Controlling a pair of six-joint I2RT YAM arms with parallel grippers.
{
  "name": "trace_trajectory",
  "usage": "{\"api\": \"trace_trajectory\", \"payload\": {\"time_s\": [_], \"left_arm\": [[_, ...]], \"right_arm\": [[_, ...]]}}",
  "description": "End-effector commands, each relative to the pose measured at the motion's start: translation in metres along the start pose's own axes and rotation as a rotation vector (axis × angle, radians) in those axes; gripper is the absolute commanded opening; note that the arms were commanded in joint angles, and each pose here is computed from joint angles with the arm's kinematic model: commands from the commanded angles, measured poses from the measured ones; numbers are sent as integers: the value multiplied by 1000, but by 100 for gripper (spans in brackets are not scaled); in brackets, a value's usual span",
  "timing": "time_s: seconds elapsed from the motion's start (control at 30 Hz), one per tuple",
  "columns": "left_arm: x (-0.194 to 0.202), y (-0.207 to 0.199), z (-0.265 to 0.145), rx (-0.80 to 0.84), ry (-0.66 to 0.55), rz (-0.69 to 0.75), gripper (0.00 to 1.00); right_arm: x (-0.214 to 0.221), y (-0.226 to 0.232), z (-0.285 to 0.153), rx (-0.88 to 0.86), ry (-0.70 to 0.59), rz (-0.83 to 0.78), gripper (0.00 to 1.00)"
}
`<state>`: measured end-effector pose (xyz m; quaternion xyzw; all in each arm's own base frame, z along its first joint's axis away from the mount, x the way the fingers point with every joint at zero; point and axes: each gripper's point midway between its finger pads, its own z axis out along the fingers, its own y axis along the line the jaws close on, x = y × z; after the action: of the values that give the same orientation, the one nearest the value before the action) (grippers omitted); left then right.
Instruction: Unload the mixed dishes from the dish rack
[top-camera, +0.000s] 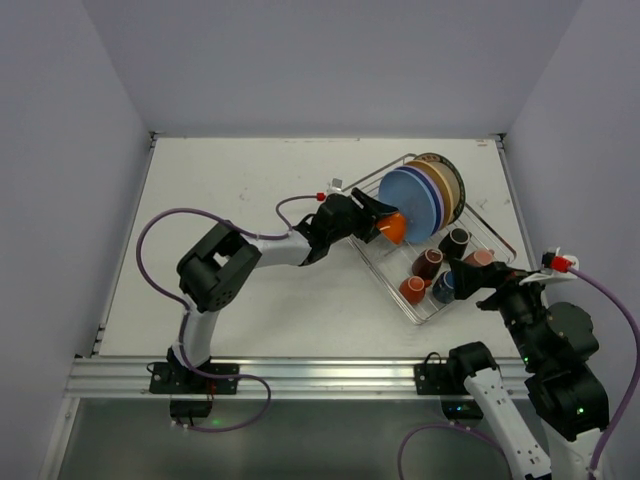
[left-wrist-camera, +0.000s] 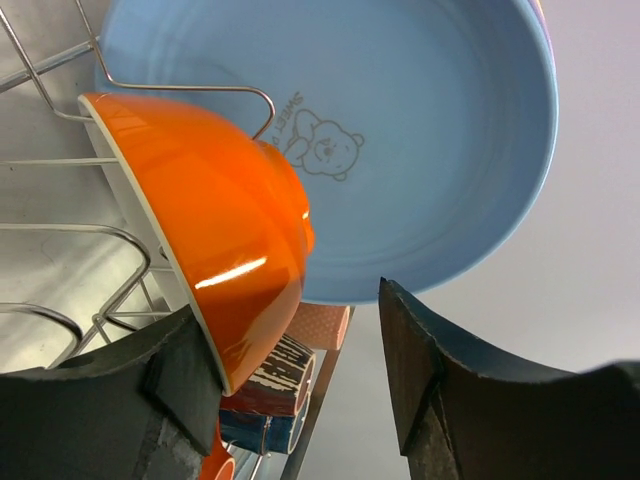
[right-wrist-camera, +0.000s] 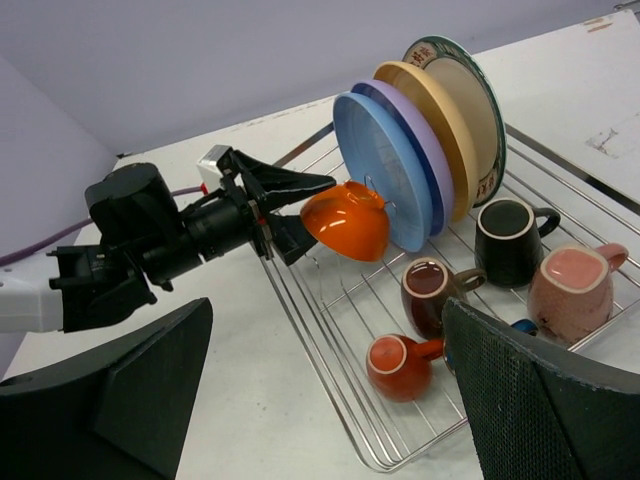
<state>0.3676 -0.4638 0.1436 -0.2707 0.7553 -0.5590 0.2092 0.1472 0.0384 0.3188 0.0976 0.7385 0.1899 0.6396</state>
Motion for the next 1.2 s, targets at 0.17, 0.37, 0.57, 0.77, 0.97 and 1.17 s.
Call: {"api": "trace_trajectory", "payload": {"time_s": [0.17, 0.37, 0.57, 0.77, 0.97, 1.17], "left_arm": [[3, -58, -12, 226, -29, 51, 56], [3, -77, -22, 291, -47, 100, 57], [-2, -88, -30, 348, -81, 101, 57], [-2, -98, -35, 411, -85, 100, 57], [-2, -105, -38, 441, -88, 110, 57], [-3, -114, -43, 459, -100, 127, 57]], "right_arm": [[-3, 7, 3, -41, -14, -28, 99], [-3, 8, 2, -47, -14, -28, 99], [-1, 9, 3, -57, -8, -28, 99], [-2, 10, 3, -60, -7, -29, 99], [-2, 11, 3, -61, -2, -33, 99], [-2, 11, 3, -61, 0, -33, 99]]}}
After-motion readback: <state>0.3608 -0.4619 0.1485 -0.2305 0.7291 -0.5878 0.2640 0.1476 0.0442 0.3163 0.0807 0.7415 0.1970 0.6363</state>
